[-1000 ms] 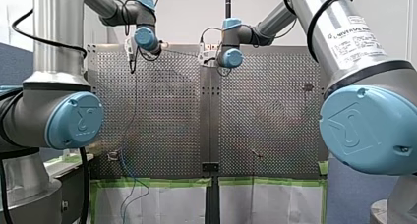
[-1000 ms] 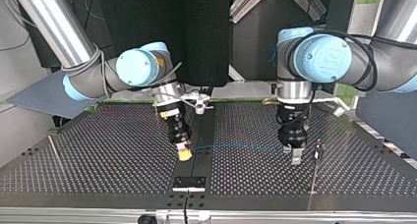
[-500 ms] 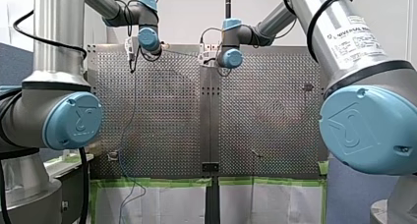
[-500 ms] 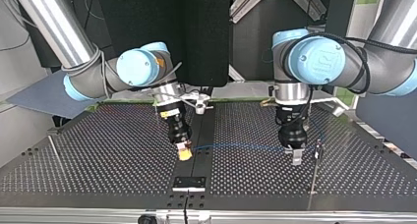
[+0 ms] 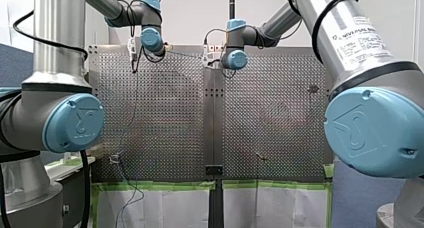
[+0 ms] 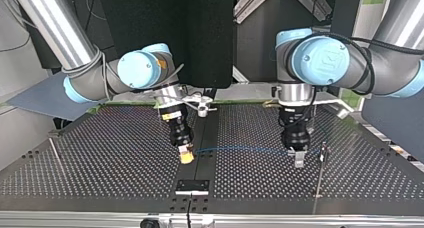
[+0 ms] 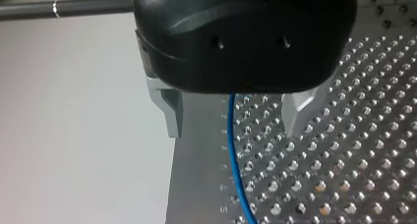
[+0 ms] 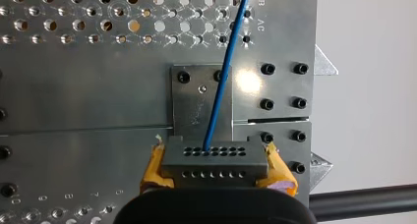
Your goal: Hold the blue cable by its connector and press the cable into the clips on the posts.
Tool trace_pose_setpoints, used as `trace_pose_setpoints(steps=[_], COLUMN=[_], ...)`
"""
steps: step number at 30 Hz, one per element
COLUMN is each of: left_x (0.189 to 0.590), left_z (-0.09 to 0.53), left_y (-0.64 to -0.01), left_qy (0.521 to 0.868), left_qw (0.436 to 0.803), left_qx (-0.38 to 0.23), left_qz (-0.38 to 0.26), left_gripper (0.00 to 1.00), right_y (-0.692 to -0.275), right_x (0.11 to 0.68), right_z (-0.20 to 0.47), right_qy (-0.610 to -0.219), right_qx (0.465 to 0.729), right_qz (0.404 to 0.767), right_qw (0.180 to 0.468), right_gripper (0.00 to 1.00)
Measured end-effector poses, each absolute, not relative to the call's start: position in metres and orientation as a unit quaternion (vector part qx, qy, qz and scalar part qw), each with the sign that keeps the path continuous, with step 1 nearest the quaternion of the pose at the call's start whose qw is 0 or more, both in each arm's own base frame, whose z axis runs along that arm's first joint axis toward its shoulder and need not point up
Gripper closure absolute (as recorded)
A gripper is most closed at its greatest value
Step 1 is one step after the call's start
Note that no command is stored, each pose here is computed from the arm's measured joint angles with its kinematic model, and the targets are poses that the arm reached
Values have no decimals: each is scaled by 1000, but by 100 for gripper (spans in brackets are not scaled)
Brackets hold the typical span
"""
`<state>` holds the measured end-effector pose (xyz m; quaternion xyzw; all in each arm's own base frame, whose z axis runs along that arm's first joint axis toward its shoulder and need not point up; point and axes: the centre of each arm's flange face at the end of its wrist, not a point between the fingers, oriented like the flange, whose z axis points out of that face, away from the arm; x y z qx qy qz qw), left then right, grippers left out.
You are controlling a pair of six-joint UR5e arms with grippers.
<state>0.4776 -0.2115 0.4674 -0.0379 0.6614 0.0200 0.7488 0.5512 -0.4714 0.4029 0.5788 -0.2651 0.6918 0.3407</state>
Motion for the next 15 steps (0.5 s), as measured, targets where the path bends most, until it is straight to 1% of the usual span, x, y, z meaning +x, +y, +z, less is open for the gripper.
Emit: trace_pose_setpoints(steps=[1,2,3,4,5,6,8,9,10,15], left_x=[477,477,477,477,477,476,476,476,476,476], left_z=[467,468,468,468,468,468,468,468,468,468], left_y=[-212,-213,-213,-214,-215,-215,-216,-216,-216,-216], left_qy=[661,661,661,661,661,661,660,659,659,660], left_qw=[749,749,749,749,750,750,751,751,751,750], left_qx=[-36,-35,-34,-33,-32,-31,-30,-30,-31,-33], left_qz=[20,20,20,19,19,19,20,21,23,22], left_gripper=[3,26,26,50,67,67,84,84,100,100], right_y=[-471,-472,-472,-472,-472,-472,-472,-472,-472,-471], right_x=[551,551,551,551,551,551,551,551,551,551], right_z=[403,403,403,403,403,403,403,403,403,402], right_qy=[-265,-265,-265,-265,-266,-266,-266,-266,-266,-266], right_qx=[579,579,579,579,579,579,579,579,579,580], right_qz=[692,692,692,692,692,692,692,692,692,691], right_qw=[341,341,341,340,340,340,340,340,339,339], right_gripper=[100,100,100,100,100,100,100,100,100,100])
